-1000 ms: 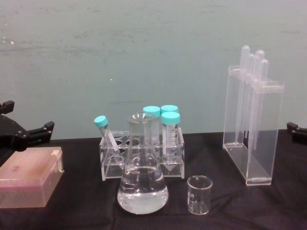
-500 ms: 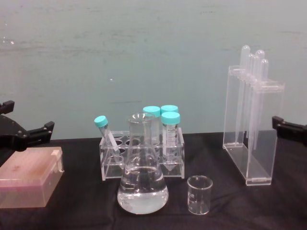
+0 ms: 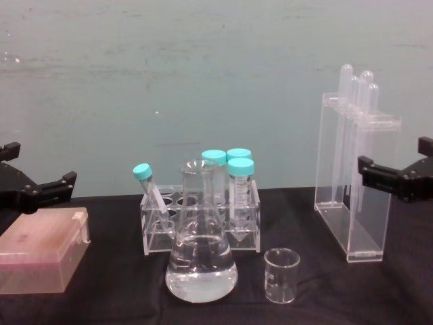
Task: Place the experimental apparatus aside using one hand.
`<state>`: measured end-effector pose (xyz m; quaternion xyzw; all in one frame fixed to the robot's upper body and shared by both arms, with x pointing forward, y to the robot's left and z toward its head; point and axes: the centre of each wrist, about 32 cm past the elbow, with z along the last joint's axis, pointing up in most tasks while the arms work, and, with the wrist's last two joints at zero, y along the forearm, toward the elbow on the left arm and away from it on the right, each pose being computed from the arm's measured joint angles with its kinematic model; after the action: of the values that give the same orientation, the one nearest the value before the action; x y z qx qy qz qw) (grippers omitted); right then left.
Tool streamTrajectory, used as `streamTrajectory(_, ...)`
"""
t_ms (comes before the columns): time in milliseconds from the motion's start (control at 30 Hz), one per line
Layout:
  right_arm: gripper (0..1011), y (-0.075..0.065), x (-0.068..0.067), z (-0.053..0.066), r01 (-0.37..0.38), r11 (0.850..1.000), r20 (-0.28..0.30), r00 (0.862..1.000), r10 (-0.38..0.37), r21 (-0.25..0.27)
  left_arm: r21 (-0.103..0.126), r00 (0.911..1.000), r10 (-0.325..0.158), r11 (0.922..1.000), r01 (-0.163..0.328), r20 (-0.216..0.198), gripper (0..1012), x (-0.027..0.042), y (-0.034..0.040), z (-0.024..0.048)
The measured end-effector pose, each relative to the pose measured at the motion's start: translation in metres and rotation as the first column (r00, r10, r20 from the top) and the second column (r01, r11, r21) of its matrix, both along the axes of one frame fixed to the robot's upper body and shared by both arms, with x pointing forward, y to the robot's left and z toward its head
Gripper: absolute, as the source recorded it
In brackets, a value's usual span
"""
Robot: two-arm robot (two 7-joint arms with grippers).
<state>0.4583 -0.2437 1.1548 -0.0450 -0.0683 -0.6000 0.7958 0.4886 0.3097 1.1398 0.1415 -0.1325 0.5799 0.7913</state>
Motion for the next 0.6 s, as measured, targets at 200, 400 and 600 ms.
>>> streamTrajectory(200,1000,0.011,0.003,0.0,0.013,1.0,0.009,1.0,-0.013,0.008,0.0,1.0,0.0,1.0,0.0,0.0,1000,0.0,0.0,0.0)
streamTrajectory(400,1000,0.019,0.007,0.001,0.029,0.999,0.017,0.999,-0.03,0.015,0.0,1.0,0.0,1.0,0.0,0.0,1000,0.0,0.0,0.0)
streamTrajectory(600,1000,0.026,0.011,0.003,0.054,0.998,0.036,0.998,-0.054,0.019,0.0,1.0,0.0,1.0,0.0,0.0,1000,0.0,0.0,0.0)
